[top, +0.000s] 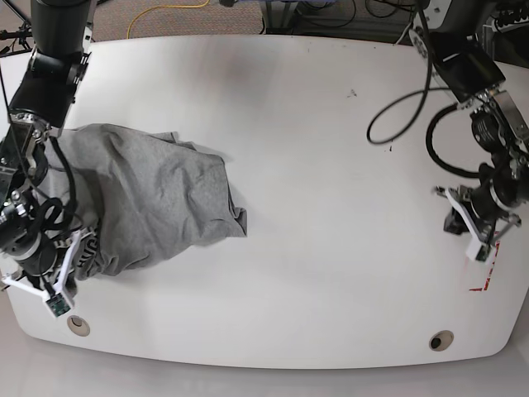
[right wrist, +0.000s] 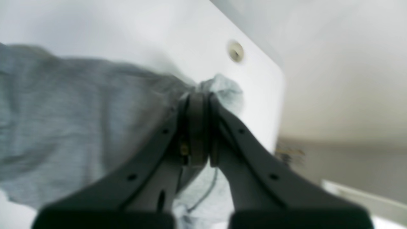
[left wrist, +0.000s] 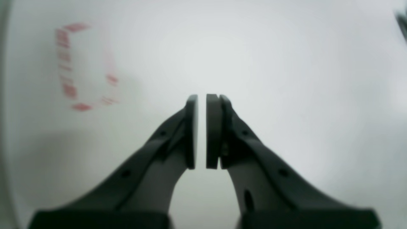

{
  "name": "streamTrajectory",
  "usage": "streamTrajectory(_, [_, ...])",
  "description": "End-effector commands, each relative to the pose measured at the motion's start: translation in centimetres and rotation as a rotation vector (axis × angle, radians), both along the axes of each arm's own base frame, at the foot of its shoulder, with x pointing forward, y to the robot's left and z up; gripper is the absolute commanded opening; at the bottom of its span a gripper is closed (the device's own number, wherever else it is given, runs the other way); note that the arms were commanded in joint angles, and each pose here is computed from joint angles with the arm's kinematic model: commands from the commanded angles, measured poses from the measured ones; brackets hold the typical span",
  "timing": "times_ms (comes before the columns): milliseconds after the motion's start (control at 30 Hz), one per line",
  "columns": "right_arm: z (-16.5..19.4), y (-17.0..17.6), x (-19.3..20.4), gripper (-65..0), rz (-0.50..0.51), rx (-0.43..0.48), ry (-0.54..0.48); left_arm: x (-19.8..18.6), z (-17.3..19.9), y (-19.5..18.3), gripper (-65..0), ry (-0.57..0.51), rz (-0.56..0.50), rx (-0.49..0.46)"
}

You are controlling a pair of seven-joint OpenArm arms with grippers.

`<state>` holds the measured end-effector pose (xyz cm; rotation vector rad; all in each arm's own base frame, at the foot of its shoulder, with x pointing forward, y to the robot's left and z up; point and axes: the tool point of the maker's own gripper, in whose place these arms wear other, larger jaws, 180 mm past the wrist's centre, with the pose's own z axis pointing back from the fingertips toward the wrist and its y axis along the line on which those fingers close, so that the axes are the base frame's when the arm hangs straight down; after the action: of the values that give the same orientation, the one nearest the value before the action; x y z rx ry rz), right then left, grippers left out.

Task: Fold the T-shirt properly
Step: 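Open the left gripper and release its shirt end, then move the left gripper toward the bunched shirt beside the right gripper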

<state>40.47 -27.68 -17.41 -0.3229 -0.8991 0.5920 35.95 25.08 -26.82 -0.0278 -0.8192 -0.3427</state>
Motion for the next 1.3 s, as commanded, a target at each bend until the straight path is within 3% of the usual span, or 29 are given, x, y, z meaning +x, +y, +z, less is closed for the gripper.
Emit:
streamTrajectory(0, [1.4, -0.1, 0.3, -65.0, 0.003, 0.003, -0.051, 0.2, 1.2, 0.4, -59.6, -0.047, 0.007, 0.016])
streamTrajectory(133, [1.1, 0.8, 0.5, -65.0, 0.016, 0.044, -0.056, -0.3, 0.2, -1.2, -50.7, -0.051, -0.009, -0.032])
streamTrajectory(267, [1.1, 2.4, 1.1, -65.0, 0.036, 0.091, -0.067, -0.1, -0.6, -4.0, -30.6, -0.069, -0.037, -0.113])
streamTrajectory(400, [0.8, 3.4, 1.4, -65.0, 0.047, 0.121, -0.066, -0.6, -1.8, -6.0, -18.0, -0.051, -0.05, -0.165])
streamTrajectory(467, [0.6, 4.0, 1.4, -65.0, 0.055, 0.13, -0.062, -0.8, -2.4, -7.0, -14.6, -0.039, -0.063, -0.184])
streamTrajectory(600, [-1.4, 6.1, 0.9, -64.8, 0.09, 0.157, -0.022, -1.0, -4.9, -11.5, -10.3, -0.008, -0.135, -0.278])
streamTrajectory(1267, [-2.7, 4.4, -0.2, -65.0, 0.026, 0.192, -0.008, 1.1, -7.8, -22.8, -14.4, 0.038, -0.315, -0.571])
